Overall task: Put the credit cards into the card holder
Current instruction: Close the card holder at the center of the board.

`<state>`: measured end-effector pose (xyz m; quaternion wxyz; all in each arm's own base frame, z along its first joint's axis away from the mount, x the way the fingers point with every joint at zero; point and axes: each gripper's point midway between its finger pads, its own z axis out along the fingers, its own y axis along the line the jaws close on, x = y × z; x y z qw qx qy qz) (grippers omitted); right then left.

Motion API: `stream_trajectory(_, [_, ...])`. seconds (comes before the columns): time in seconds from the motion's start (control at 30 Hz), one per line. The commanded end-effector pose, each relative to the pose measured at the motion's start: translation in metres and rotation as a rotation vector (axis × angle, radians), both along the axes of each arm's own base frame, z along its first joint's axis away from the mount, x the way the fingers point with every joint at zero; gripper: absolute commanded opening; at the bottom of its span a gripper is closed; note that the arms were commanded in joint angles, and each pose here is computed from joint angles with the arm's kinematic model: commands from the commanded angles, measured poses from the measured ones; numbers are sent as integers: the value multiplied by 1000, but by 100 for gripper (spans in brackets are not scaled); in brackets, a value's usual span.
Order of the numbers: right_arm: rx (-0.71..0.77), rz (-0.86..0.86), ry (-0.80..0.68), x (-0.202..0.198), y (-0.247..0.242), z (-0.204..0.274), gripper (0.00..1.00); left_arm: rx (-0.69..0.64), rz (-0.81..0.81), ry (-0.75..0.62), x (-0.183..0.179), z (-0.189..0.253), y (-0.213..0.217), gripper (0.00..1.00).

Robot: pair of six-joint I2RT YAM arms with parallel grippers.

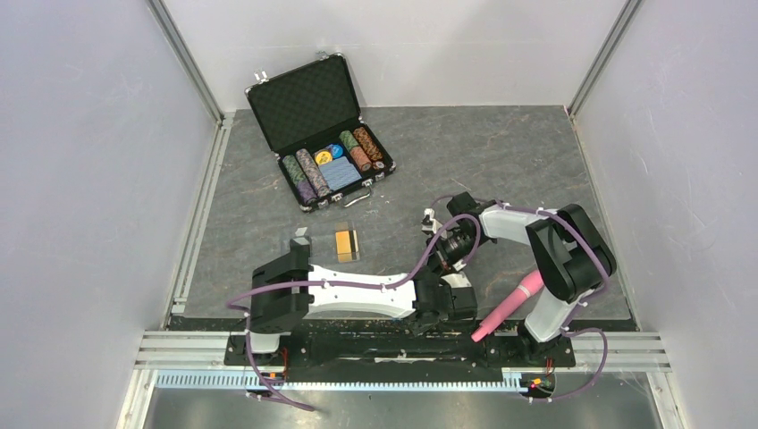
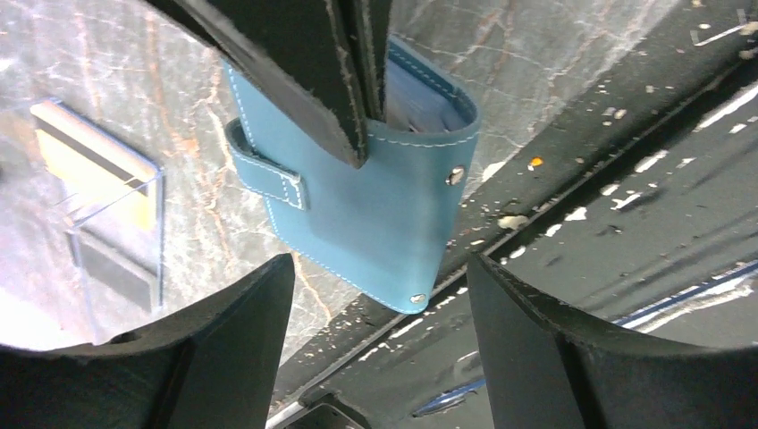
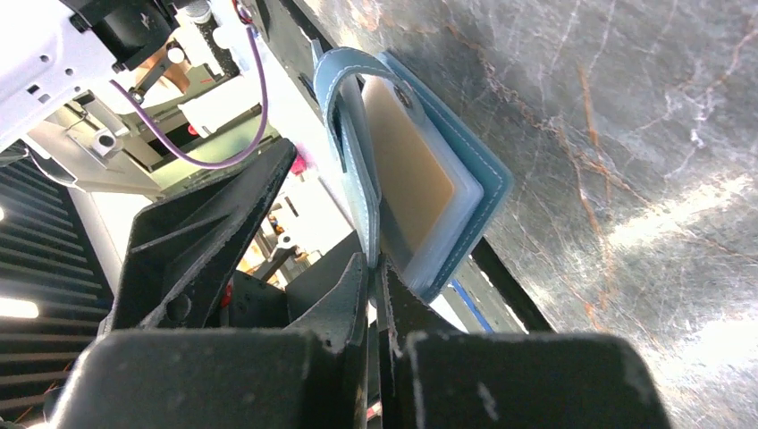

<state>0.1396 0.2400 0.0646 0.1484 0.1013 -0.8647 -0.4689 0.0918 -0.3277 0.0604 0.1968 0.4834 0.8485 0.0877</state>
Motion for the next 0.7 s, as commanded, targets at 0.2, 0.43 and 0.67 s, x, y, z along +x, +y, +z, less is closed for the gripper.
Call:
stream_trajectory(0.2, [70,-20,-31,9,11,30,0,131,65,-224,31,10,32,64])
stream_trajectory(0.43, [84,-15,-34,8,11,31,0,122,61,-217,30,7,29,21])
stream_trajectory(0.67, [32,-19,-131,25,10,27,35,105,64,-246,36,17,28,2])
